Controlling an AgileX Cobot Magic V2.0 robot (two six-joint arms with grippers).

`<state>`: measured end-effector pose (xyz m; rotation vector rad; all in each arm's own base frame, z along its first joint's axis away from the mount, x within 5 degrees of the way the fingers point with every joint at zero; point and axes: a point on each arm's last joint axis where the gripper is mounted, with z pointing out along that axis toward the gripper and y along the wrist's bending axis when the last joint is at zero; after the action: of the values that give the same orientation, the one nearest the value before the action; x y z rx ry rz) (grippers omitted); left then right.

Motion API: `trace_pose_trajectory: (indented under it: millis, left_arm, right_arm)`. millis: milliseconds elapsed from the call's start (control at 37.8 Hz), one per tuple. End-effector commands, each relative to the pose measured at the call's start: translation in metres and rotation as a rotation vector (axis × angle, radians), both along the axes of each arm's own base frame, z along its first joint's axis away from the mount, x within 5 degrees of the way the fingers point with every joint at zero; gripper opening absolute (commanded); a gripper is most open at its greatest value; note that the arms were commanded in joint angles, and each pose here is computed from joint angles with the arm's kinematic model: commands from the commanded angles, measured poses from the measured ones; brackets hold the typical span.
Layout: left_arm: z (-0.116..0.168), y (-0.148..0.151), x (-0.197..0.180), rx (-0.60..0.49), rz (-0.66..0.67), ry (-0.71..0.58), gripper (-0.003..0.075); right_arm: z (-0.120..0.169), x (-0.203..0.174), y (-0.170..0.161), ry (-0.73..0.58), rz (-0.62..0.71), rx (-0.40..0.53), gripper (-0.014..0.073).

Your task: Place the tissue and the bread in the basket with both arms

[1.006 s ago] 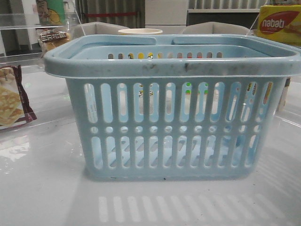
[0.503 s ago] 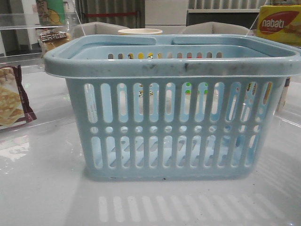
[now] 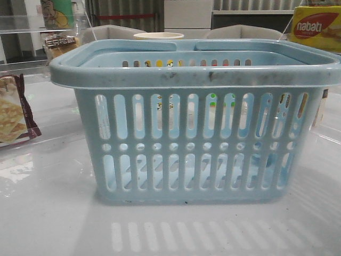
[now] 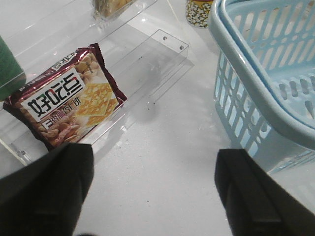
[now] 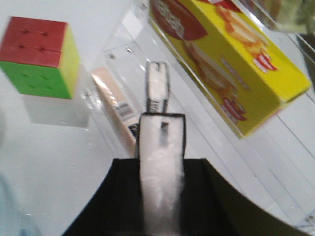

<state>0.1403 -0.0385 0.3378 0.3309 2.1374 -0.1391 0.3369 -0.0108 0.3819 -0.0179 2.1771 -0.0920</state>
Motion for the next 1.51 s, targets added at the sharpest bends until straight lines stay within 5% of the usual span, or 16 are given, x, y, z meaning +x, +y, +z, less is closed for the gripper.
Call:
trace_pose_trajectory:
  millis: [0,424,583,768,1086,1483]
  left_arm:
    - [0.017,-0.002,0.003,-0.037,-0.007,-0.099,0.0560]
    - [0.017,-0.002,0.003,-0.037,-0.007,-0.099,0.0560]
    - [0.017,-0.002,0.003,-0.037,-0.007,-0.099,0.0560]
    - [0.017,-0.003,0.003,-0.041,-0.008,-0.098,0.0560]
    - [0.017,-0.003,0.003,-0.041,-0.008,-0.098,0.0560]
    - [0.022,-0.003,0.005,-0.057,-0.006,-0.157,0.0560]
  right_arm:
    - [0.048,-0.029,0.027,-0.164,0.085,0.042,0.0165]
    - [0.026,-0.054,0.147,0.014,0.473,0.105,0.0181]
    - [0.008,-0.046,0.171,0.053,0.525,0.096,0.0365]
    - [0.003,-0.040,0.169,0.051,0.520,0.027,0.0580]
    - [0.025,-0.090,0.142,-0.020,0.519,0.032,0.0576]
    - [-0.008,-0.179,0.094,-0.117,0.524,0.052,0.0576]
